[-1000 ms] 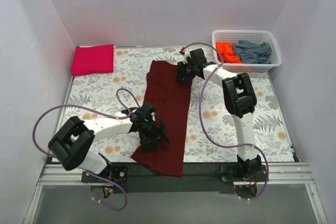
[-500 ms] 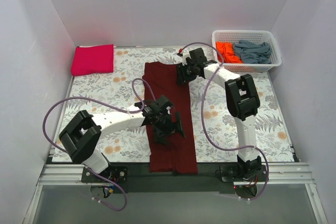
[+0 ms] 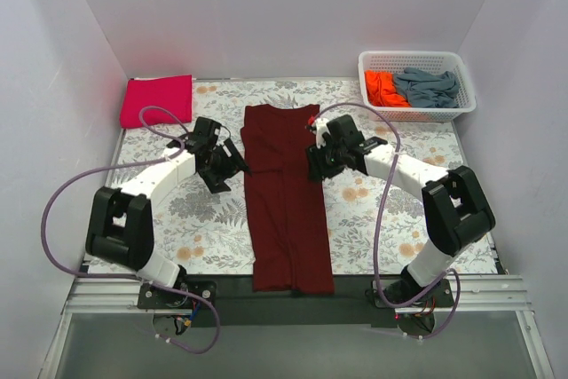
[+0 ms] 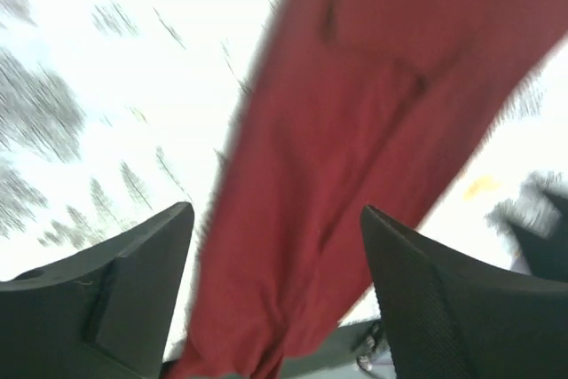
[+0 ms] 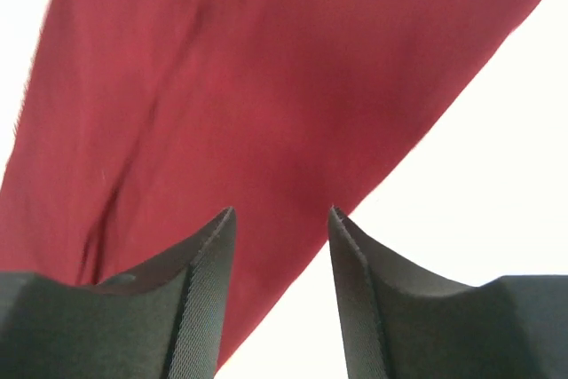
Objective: Fold and stack the t-shirts
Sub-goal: Fold the tshirt
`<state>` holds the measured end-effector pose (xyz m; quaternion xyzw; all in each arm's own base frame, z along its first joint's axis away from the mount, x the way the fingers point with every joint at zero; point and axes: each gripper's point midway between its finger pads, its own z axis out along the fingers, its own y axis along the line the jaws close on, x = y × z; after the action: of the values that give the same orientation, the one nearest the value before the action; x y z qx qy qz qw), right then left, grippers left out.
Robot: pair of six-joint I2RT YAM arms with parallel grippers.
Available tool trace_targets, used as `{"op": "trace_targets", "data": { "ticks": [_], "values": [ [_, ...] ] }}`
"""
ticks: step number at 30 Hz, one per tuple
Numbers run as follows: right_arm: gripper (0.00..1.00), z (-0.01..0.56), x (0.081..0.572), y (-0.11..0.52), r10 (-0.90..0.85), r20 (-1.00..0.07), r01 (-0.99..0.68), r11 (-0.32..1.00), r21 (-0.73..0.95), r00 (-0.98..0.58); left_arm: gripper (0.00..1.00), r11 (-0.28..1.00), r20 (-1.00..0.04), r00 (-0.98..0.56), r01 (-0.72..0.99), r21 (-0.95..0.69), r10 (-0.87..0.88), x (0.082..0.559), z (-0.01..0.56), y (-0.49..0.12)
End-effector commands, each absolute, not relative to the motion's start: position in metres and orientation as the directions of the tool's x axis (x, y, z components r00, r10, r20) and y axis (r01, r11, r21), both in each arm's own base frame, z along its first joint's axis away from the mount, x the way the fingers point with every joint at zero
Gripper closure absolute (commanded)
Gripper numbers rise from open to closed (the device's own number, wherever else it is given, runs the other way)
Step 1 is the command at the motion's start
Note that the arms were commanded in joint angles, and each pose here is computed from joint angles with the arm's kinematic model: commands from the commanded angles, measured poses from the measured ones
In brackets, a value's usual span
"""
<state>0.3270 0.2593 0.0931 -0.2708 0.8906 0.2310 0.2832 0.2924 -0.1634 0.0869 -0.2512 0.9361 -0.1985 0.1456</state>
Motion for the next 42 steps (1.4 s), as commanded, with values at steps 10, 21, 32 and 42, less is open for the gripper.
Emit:
{"op": "trace_targets", "data": {
  "ticks": [10, 21, 32, 42],
  "values": [
    [0.65, 0.049, 0.223, 0.236, -0.366, -0.503, -0.575, 0.734, 0.361, -0.783, 0.42, 0.757, -0.253, -0.782, -0.379, -0.532, -0.569, 0.436, 0.065, -0.144],
    [0.70, 0.039, 0.207, 0.234, -0.384, -0.495, -0.593, 0.708, 0.384, -0.779, 0.45, 0.742, -0.270, -0.768, -0.363, -0.563, -0.581, 0.497, 0.038, -0.153],
    [0.70, 0.040, 0.207, 0.234, -0.386, -0.501, -0.598, 0.706, 0.380, -0.775, 0.64, 0.752, -0.281, -0.759, -0.381, -0.538, -0.587, 0.500, 0.007, -0.139],
    [0.70, 0.036, 0.204, 0.232, -0.390, -0.492, -0.595, 0.708, 0.380, -0.778, 0.82, 0.751, -0.317, -0.746, -0.351, -0.559, -0.585, 0.496, 0.013, -0.134]
  ]
}}
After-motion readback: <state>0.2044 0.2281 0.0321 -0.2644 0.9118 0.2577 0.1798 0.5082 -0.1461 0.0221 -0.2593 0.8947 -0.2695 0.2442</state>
